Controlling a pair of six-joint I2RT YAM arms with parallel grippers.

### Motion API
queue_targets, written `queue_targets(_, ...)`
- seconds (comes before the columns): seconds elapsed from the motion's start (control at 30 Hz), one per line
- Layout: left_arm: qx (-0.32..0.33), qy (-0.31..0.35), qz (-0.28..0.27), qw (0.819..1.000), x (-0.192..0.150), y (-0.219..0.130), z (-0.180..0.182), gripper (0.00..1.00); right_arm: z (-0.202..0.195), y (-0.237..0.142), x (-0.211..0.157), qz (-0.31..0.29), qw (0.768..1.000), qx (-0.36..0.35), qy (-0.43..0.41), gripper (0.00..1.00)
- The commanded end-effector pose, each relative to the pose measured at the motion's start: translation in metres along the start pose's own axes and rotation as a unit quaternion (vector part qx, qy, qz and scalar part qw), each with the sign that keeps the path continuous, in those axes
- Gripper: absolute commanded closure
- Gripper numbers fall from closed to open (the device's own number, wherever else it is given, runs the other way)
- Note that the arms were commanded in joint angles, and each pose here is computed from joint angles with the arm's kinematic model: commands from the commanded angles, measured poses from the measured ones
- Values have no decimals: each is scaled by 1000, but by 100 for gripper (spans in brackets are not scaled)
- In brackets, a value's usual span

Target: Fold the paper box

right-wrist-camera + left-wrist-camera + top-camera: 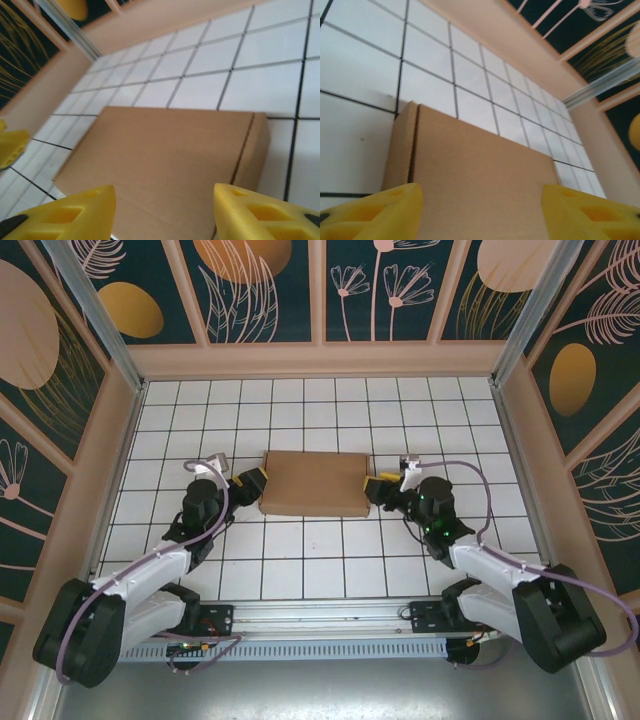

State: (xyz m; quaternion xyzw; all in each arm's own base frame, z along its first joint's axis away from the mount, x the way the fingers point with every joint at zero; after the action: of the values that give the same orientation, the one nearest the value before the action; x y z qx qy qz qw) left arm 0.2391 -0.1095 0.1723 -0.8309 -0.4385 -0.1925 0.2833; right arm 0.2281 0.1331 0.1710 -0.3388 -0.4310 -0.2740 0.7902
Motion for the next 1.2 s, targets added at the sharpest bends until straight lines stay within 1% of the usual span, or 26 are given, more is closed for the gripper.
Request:
queue_targets(0.0, 62, 2, 24, 998, -3, 13, 14, 42, -10, 16, -1, 77, 994, -62, 45, 49)
queue_targets(0.07, 73, -4, 41, 996, -8, 20, 21, 44, -15, 24, -4, 111, 988, -85, 70, 48)
queue_targets(0.13, 70, -13, 47, 996, -13, 24, 26, 46, -18, 32, -10, 141, 982, -93, 84, 47)
queue_targets(0.2, 73, -16, 56, 996, -16, 31, 30, 47, -23, 37, -16, 159, 976, -111, 96, 47)
queue_targets(0.3, 73, -28, 76, 994, -20, 44, 34, 51, -29, 47, -26, 182, 970, -122, 102, 53)
queue_targets(0.43, 66, -42, 88, 993, -23, 60, 36, 57, -36, 66, -34, 215, 963, -130, 102, 60)
queue_targets(0.53, 72, -35, 90, 993, -20, 75, 35, 62, -48, 81, -30, 217, 960, -143, 104, 65)
queue_targets(0.63, 74, -30, 93, 993, -12, 94, 33, 65, -63, 96, -16, 205, 961, -145, 117, 67)
queue_targets(0.73, 77, -22, 91, 993, 0, 113, 31, 64, -79, 114, 0, 209, 959, -139, 130, 70)
queue_targets(0.83, 83, -16, 99, 992, 6, 130, 32, 64, -86, 126, 11, 217, 958, -138, 125, 69)
queue_targets(0.87, 81, -16, 101, 991, 7, 132, 30, 62, -86, 127, 13, 219, 958, -137, 124, 68)
queue_targets(0.9, 78, -16, 100, 992, 10, 133, 27, 59, -85, 128, 17, 218, 959, -136, 123, 66)
queue_targets(1.0, 68, -2, 83, 994, 23, 128, 14, 44, -80, 119, 29, 200, 963, -134, 119, 56)
queue_targets(1.1, 57, 35, 43, 997, 50, 112, -12, 24, -72, 95, 57, 148, 974, -128, 117, 37)
queue_targets(1.13, 54, 53, 32, 997, 59, 105, -23, 9, -68, 86, 69, 128, 977, -124, 113, 32)
queue_targets(1.17, 53, 66, 21, 996, 67, 99, -31, 1, -65, 78, 79, 112, 980, -124, 105, 27)
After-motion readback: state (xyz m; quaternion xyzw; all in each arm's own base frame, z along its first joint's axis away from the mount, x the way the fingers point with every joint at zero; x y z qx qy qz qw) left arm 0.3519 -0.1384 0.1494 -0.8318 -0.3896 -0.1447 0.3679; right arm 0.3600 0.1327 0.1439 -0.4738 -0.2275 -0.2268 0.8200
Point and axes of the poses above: each hand's point on the last joint's axis, 136 mm out from that joint toward the fingers, its own y axis out along the fingers, its own z axis along the line the jaws close on, x = y × z, the point moved 9 cm from there along -y, back along the fingers, and after that the axes turned 7 degrees about -y, right-handed, at the moved point
